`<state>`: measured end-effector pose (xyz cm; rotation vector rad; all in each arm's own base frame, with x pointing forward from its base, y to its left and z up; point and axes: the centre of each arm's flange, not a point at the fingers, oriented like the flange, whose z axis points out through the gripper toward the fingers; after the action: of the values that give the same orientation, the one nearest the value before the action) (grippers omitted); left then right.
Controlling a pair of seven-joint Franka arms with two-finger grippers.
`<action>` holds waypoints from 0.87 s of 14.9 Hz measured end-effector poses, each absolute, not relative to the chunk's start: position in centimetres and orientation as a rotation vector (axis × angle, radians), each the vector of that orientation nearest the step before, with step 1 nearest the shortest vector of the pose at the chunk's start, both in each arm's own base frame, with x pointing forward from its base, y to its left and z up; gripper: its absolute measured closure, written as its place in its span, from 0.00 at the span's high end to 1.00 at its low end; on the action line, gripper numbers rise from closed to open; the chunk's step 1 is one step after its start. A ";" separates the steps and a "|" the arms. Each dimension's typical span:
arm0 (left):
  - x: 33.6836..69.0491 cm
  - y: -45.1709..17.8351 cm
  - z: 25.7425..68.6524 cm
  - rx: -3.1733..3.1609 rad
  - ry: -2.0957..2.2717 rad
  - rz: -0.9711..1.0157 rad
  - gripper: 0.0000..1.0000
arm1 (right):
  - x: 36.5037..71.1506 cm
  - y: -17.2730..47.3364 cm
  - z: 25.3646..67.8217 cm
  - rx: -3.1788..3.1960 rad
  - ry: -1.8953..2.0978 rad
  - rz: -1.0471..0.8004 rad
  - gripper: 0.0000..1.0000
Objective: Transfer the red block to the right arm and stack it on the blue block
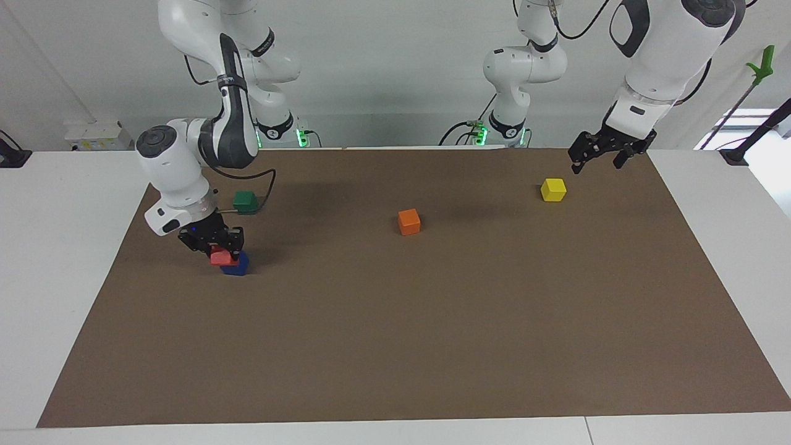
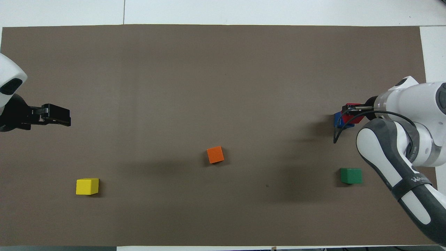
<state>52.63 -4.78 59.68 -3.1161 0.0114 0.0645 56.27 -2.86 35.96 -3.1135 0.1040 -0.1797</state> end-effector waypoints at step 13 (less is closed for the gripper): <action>52.8 -5.2 59.7 -3.112 0.203 0.053 1.00 | 56.2 -2.7 35.9 -3.104 0.211 -0.178 0.60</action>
<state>52.76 -5.23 59.66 -3.1124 0.2028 0.0531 56.21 -2.69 35.94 -3.1035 0.2109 -0.1783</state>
